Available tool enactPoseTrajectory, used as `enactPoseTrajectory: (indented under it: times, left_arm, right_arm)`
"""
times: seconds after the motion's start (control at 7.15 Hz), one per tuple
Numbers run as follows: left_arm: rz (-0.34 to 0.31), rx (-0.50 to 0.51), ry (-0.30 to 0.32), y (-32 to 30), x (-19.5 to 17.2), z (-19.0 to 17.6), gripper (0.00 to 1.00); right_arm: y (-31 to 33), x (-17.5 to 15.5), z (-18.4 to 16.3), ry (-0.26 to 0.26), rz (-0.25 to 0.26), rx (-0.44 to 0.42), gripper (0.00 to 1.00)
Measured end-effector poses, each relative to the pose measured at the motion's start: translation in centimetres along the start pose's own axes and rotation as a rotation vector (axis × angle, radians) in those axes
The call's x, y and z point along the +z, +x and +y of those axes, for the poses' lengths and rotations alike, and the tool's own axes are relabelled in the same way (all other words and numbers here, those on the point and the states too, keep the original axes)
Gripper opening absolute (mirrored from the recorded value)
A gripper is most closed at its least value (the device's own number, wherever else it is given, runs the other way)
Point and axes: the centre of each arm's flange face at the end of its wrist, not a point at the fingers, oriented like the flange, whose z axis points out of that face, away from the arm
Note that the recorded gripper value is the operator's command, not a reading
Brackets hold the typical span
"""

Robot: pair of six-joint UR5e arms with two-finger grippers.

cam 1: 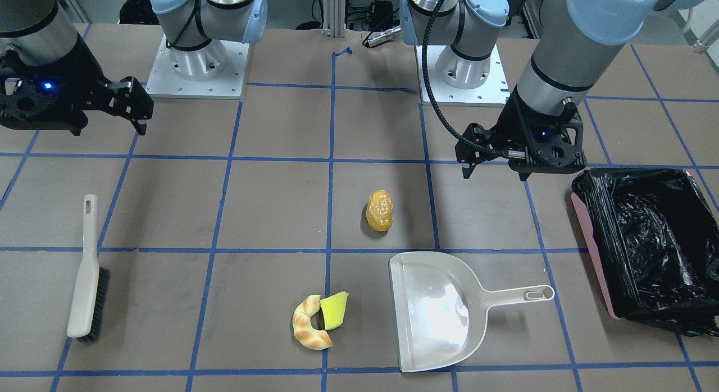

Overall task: Sweep and dump trash into bin
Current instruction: 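Grasp the white dustpan with the left gripper while the right grasps the brush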

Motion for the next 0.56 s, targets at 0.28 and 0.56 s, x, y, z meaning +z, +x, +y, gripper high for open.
enactPoseTrajectory:
  times: [0.28,0.56]
  left_arm:
    - [0.005,0.004,0.000,-0.1,0.1,-0.1,1.00]
    - [0.002,0.117,-0.003,-0.8,0.7,-0.7,1.00]
  right_arm:
    - [0.0,0.0,-0.1,0.008,0.000,-0.001,1.00]
    - [0.7,1.2,-1.2,-0.006,-0.006,0.001,1.00]
